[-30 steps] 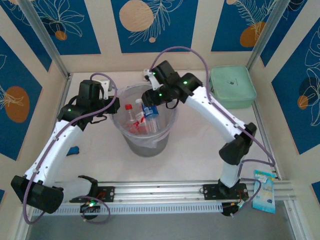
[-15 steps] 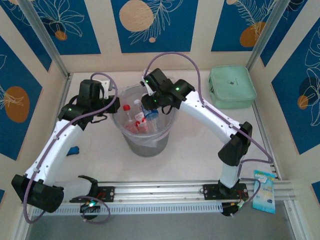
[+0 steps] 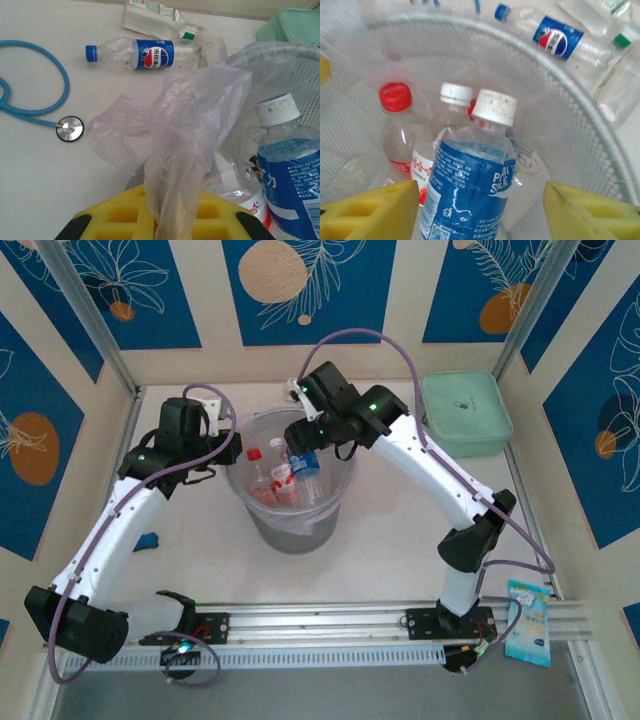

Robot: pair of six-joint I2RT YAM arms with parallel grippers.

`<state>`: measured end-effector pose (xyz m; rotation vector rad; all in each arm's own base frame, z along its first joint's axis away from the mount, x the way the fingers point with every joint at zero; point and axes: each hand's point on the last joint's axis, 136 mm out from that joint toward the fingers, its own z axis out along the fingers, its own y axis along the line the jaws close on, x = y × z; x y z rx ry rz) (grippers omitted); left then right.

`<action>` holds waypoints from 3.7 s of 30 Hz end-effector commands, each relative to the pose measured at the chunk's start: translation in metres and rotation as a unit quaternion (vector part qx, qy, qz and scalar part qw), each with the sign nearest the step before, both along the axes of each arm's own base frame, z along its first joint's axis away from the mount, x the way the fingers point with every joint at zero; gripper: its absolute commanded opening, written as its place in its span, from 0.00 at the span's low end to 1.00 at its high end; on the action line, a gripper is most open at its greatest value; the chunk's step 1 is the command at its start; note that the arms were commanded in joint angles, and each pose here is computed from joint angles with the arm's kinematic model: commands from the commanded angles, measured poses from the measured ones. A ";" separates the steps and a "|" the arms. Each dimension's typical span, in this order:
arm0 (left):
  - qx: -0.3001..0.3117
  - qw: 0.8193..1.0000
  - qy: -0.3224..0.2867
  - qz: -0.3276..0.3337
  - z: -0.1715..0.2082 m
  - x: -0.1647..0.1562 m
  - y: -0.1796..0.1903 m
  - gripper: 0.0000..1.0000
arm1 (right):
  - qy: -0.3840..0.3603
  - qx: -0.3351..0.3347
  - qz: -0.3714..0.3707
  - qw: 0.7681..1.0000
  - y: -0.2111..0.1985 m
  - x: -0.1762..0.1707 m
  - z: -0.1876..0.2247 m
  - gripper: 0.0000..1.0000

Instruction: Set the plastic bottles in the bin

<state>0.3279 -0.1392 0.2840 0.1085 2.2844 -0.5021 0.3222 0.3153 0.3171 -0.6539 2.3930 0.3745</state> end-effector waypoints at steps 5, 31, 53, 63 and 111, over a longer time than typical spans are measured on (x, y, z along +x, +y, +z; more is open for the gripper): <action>0.008 1.000 0.010 -0.018 -0.006 -0.006 -0.001 0.00 | -0.044 0.103 -0.017 0.994 -0.027 0.003 0.065 0.73; -0.010 0.999 0.034 -0.009 -0.020 -0.017 0.004 0.00 | 0.160 0.027 -0.238 0.958 -0.113 0.153 -0.173 0.99; -0.024 0.999 0.031 -0.026 -0.023 -0.020 -0.002 0.00 | 0.179 -0.027 -0.257 0.949 -0.115 0.183 -0.257 0.67; -0.023 0.999 0.031 -0.031 -0.023 -0.021 -0.003 0.00 | 0.147 -0.046 -0.250 0.956 -0.135 0.170 -0.215 0.54; -0.021 0.998 -0.040 0.046 0.007 0.014 -0.042 0.00 | 0.037 0.049 -0.078 0.995 -0.067 -0.021 0.017 0.30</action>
